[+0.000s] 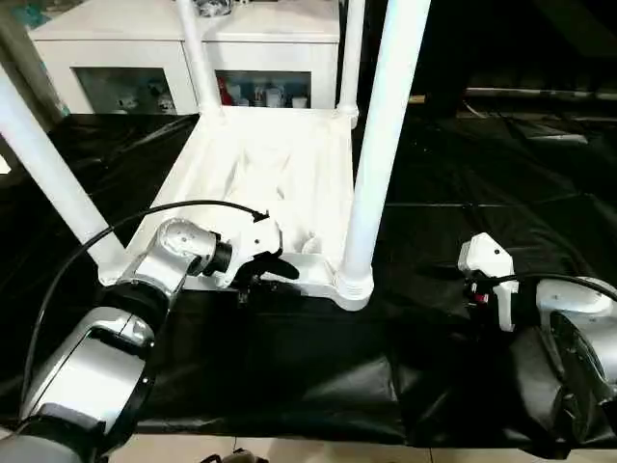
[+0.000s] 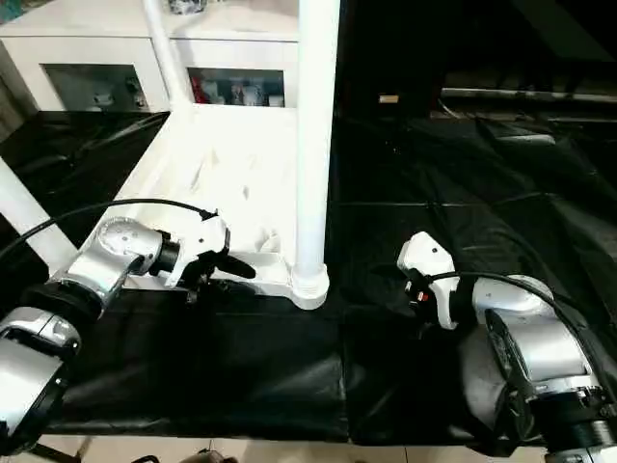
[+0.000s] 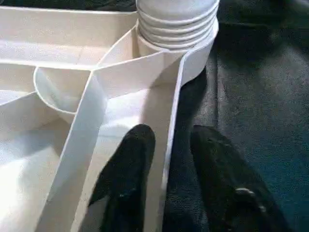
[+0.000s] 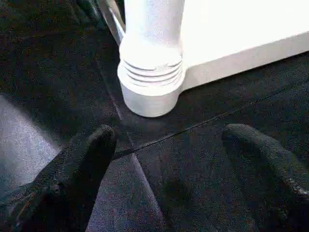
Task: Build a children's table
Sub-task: Rotate table base
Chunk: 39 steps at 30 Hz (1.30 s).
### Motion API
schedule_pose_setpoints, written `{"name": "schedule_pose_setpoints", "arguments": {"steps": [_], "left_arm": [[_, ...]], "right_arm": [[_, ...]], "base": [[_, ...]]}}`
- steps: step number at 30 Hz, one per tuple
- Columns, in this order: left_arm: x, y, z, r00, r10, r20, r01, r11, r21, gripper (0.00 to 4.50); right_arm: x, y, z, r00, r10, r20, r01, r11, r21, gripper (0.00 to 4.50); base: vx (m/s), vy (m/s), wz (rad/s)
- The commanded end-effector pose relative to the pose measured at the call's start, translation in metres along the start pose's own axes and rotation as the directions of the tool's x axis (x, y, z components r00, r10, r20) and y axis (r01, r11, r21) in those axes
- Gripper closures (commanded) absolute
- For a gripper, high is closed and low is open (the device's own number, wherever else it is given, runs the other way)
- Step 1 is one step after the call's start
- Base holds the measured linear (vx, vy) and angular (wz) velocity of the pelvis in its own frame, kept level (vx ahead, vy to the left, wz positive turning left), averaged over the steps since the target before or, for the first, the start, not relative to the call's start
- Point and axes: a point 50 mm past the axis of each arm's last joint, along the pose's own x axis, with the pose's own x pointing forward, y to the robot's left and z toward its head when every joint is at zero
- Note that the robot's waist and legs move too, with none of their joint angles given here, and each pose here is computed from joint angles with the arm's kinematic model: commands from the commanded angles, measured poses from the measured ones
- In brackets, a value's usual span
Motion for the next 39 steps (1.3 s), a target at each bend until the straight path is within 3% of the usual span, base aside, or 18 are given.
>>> {"name": "schedule_pose_setpoints", "arguments": {"steps": [1, 12, 15, 17, 22, 23, 28, 33, 36, 39], "left_arm": [[-0.002, 0.005, 0.006, 1.000, 0.017, -0.003, -0.017, 0.999, 0.029, 3.31], [0.003, 0.005, 0.002, 0.998, 0.030, -0.050, -0.028, 0.999, 0.045, 4.08], [0.004, 0.005, 0.000, 0.998, 0.027, -0.048, -0.026, 0.999, 0.019, 4.28], [0.005, 0.006, 0.003, 0.999, 0.031, 0.016, -0.030, 0.998, -0.047, 4.44], [0.016, -0.005, 0.005, 0.993, -0.072, 0.095, 0.087, 0.982, -0.165, 4.44], [0.027, -0.012, 0.007, 0.990, -0.084, 0.115, 0.103, 0.980, -0.168, 4.44], [0.058, -0.028, 0.015, 0.986, -0.004, 0.166, 0.034, 0.983, -0.182, 4.44], [0.068, -0.034, 0.010, 0.991, 0.051, 0.126, -0.030, 0.987, -0.160, 4.44], [0.067, -0.036, 0.004, 0.995, 0.087, 0.056, -0.078, 0.986, -0.148, 4.44], [0.065, -0.037, 0.004, 0.993, 0.105, 0.048, -0.096, 0.983, -0.153, 4.44]], "right_arm": [[-0.002, 0.002, 0.002, 1.000, 0.007, -0.006, -0.007, 1.000, -0.012, 0.46], [-0.003, 0.002, 0.002, 1.000, 0.007, -0.013, -0.008, 1.000, -0.019, 0.46], [-0.003, 0.002, 0.003, 1.000, 0.006, -0.011, -0.007, 1.000, -0.022, 0.46], [-0.003, 0.001, 0.004, 1.000, -0.002, 0.000, 0.002, 1.000, -0.024, 0.46], [-0.003, -0.003, 0.004, 0.999, -0.046, 0.014, 0.046, 0.999, -0.017, 0.46], [-0.003, -0.001, 0.001, 0.999, -0.039, 0.009, 0.039, 0.999, -0.010, 0.46], [-0.002, 0.001, 0.000, 0.999, -0.044, 0.009, 0.044, 0.999, -0.009, 0.46], [0.000, -0.003, 0.003, 0.993, -0.108, 0.040, 0.109, 0.994, -0.011, 0.46], [0.005, -0.007, 0.003, 0.983, -0.166, 0.074, 0.165, 0.986, 0.011, 0.46], [0.011, -0.011, 0.002, 0.976, -0.201, 0.084, 0.199, 0.979, 0.029, 0.46]], "base": [[0.000, 0.000, 0.00], [0.000, 0.000, 0.00], [0.000, 0.000, 0.00], [0.000, 0.000, 0.00], [0.000, 0.000, 0.00], [0.000, 0.000, 0.00], [0.000, 0.000, 0.00], [0.000, 0.000, 0.00], [0.000, 0.000, 0.00], [0.000, 0.000, 0.00]]}}
